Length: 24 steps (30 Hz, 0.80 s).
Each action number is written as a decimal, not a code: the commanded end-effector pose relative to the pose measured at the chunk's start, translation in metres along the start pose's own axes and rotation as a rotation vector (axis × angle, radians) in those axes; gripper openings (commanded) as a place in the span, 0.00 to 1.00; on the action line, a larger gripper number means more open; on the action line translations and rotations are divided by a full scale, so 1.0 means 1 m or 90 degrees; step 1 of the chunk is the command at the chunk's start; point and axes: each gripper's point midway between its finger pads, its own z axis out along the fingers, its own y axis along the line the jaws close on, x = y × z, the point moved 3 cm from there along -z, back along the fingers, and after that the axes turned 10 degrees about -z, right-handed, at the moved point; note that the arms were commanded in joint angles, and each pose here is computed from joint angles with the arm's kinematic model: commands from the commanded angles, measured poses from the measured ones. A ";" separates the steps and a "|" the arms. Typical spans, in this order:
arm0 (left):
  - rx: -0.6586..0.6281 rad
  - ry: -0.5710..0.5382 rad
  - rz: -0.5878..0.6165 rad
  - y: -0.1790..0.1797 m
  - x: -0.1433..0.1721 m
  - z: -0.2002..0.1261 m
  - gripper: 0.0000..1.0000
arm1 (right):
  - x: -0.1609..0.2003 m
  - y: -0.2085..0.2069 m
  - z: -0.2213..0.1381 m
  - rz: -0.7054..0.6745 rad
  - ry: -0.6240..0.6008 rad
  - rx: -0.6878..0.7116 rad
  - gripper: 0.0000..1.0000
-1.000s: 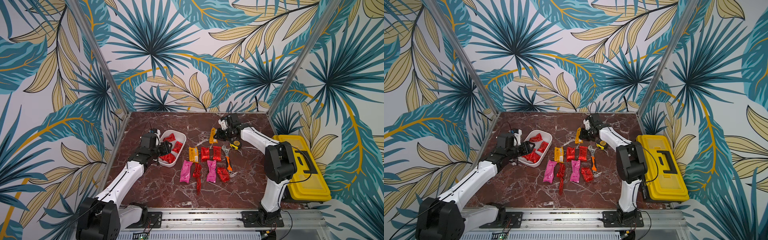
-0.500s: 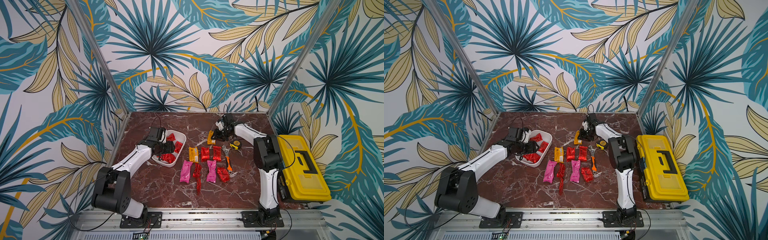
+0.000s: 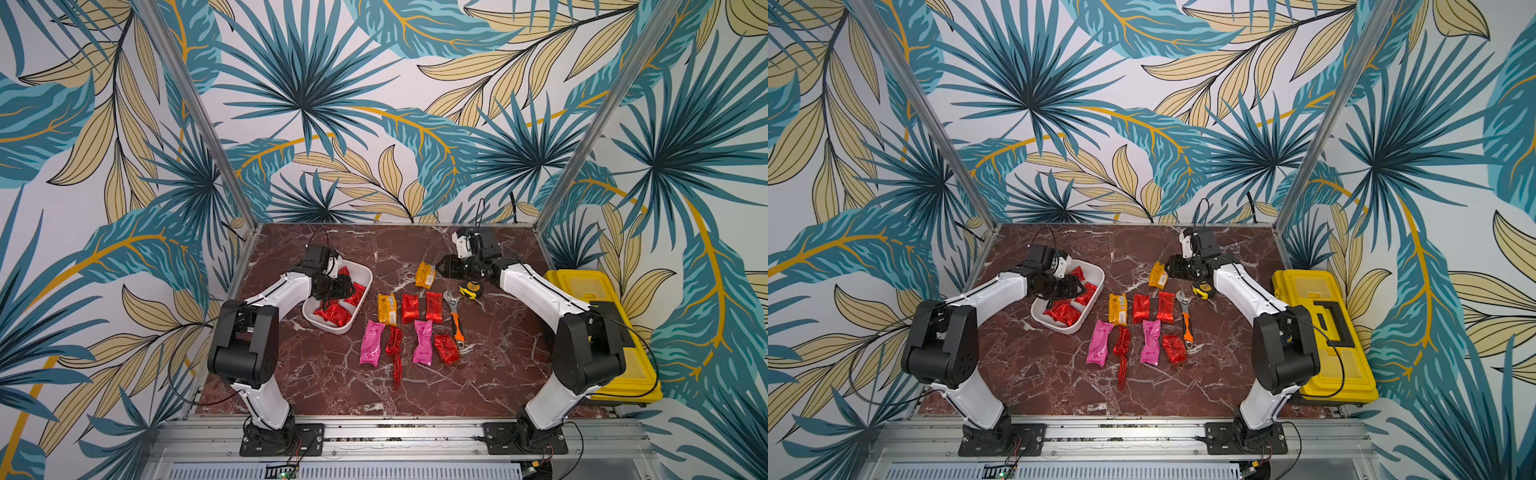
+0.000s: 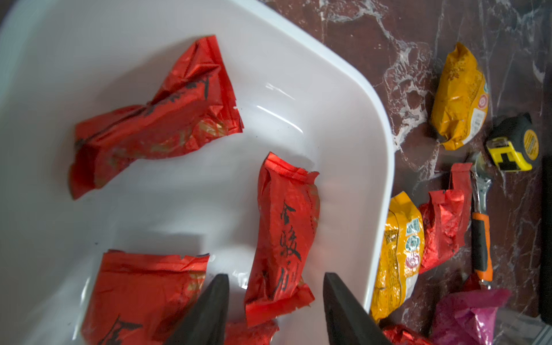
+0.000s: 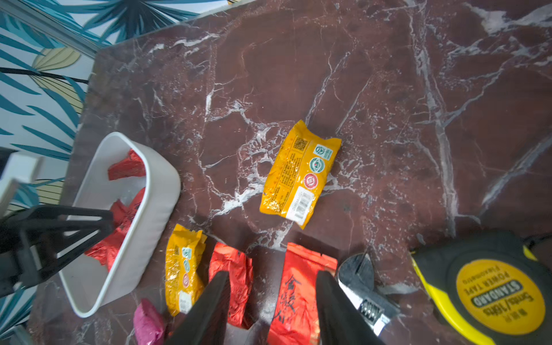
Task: Take the tea bags out of the storage box
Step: Place the tea bag at the center of the board, then pick up the tea bag from the storage box.
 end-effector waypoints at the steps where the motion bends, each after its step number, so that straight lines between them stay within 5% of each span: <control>1: 0.029 -0.011 0.001 -0.008 -0.016 0.002 0.51 | 0.020 0.009 0.000 0.039 -0.001 -0.045 0.52; 18: 0.045 0.009 -0.012 0.000 -0.017 0.022 0.05 | 0.054 0.043 -0.032 0.060 -0.017 -0.113 0.49; 24: 0.034 -0.017 -0.001 -0.006 -0.021 0.002 0.00 | 0.056 0.045 -0.047 0.062 -0.029 -0.113 0.48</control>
